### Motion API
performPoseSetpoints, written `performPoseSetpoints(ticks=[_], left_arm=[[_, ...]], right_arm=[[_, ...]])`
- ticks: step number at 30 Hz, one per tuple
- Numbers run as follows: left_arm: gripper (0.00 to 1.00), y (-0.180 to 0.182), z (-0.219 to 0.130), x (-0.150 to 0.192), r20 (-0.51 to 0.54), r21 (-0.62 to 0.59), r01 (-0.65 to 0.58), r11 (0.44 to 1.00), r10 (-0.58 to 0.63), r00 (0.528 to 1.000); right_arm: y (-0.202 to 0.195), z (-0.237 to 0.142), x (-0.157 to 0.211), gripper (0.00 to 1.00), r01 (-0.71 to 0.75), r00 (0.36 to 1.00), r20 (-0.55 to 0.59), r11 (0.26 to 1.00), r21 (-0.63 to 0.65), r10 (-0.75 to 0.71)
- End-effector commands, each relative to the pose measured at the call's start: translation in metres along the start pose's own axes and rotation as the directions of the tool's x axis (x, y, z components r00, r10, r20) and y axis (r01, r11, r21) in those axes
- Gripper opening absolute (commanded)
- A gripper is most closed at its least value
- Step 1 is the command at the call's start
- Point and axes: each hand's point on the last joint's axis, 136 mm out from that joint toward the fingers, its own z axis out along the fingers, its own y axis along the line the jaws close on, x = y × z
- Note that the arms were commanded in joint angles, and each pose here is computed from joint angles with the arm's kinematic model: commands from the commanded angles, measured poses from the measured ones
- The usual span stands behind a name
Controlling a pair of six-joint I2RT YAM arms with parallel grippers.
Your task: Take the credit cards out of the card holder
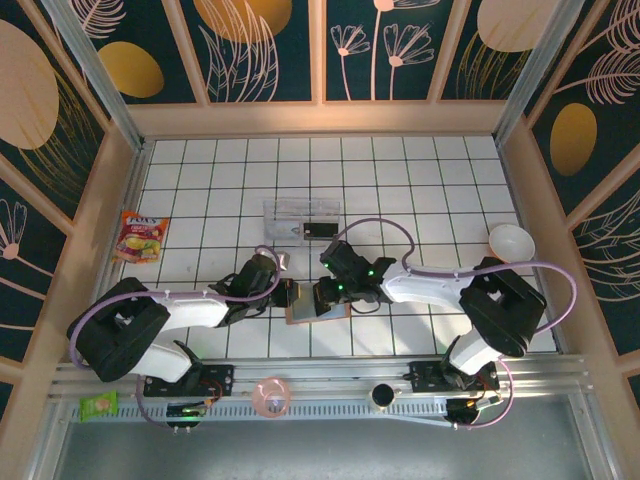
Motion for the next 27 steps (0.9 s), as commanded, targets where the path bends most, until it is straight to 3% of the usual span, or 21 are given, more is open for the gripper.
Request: performPoseSetpoints(ticks=[1,6,10,13,20,24,27], left_arm=[[0.00,0.001,0.003,0.007,-0.038,-0.004,-0.015,1.000,0.015,0.999],[0.00,-0.002,0.002,0.005,-0.033,0.000,-0.020,1.000,0.020,0.999],[0.00,-0.007,0.001,0.001,-0.033,0.010,-0.027,1.000,0.027,0.999],[0.01,-0.012,-0.002,-0.004,-0.023,0.018,-0.030,0.999,0.031,0.999],[0.39,-0.026,-0.024,-0.027,0.055,0.027,-0.034,0.999,0.032,0.998],[0.61,-0.024,-0.041,-0.034,0.110,0.011,-0.012,1.000,0.011,0.994],[0.69,-0.018,-0.050,-0.035,0.132,-0.009,0.016,1.000,-0.015,0.991]], right_arm=[[-0.006,-0.001,0.001,0.03,0.030,1.000,0.006,0.999,0.035,-0.030],[0.005,-0.038,-0.034,0.00,0.164,0.975,0.142,0.985,0.057,-0.170],[0.029,-0.083,-0.069,0.00,0.353,0.886,0.293,0.932,0.076,-0.359],[0.033,-0.109,-0.095,0.00,0.411,0.825,0.365,0.901,0.136,-0.431],[0.043,-0.147,-0.143,0.00,0.576,0.652,0.435,0.779,0.248,-0.621],[0.049,-0.139,-0.135,0.00,0.766,0.531,0.327,0.607,0.209,-0.782],[0.052,-0.129,-0.132,0.00,0.839,0.498,0.242,0.533,0.109,-0.833]])
